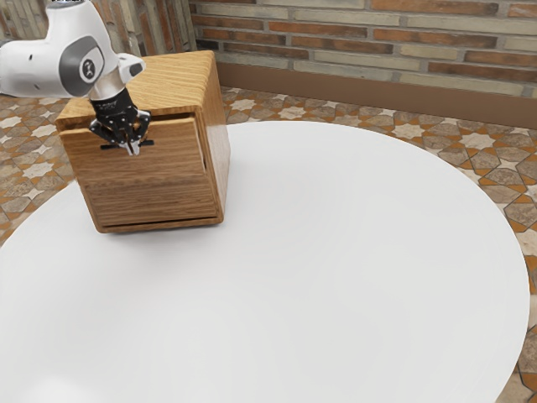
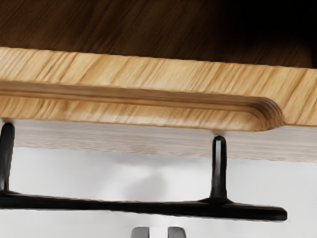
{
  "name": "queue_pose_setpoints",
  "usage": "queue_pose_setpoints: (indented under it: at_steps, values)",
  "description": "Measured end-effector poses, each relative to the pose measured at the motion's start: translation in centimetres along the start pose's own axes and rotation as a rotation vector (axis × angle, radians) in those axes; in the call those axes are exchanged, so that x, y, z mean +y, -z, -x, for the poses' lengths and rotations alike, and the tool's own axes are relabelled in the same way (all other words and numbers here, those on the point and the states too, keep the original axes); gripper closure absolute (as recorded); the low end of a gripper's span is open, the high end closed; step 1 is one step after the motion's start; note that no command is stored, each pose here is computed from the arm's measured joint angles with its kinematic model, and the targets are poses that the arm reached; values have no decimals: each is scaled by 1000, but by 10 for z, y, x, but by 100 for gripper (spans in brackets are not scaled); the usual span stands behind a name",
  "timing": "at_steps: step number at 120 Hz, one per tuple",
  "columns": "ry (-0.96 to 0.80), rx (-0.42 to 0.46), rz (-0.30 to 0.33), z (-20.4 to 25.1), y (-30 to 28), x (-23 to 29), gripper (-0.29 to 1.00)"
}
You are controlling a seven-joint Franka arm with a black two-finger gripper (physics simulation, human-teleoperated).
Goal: Push the drawer handle with one arm to close the drawer
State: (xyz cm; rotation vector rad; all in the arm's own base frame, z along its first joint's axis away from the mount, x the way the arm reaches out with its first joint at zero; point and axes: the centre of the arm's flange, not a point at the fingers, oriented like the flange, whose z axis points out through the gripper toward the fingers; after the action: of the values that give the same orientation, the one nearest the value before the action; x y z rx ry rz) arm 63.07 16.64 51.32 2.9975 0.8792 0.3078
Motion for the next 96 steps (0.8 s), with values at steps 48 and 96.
queue_pose_setpoints:
  at_steps: [48,96]
  values:
    - [-59,21,29,2,-7,-1,71]
    - [-396,-69,164,126,151,148,16]
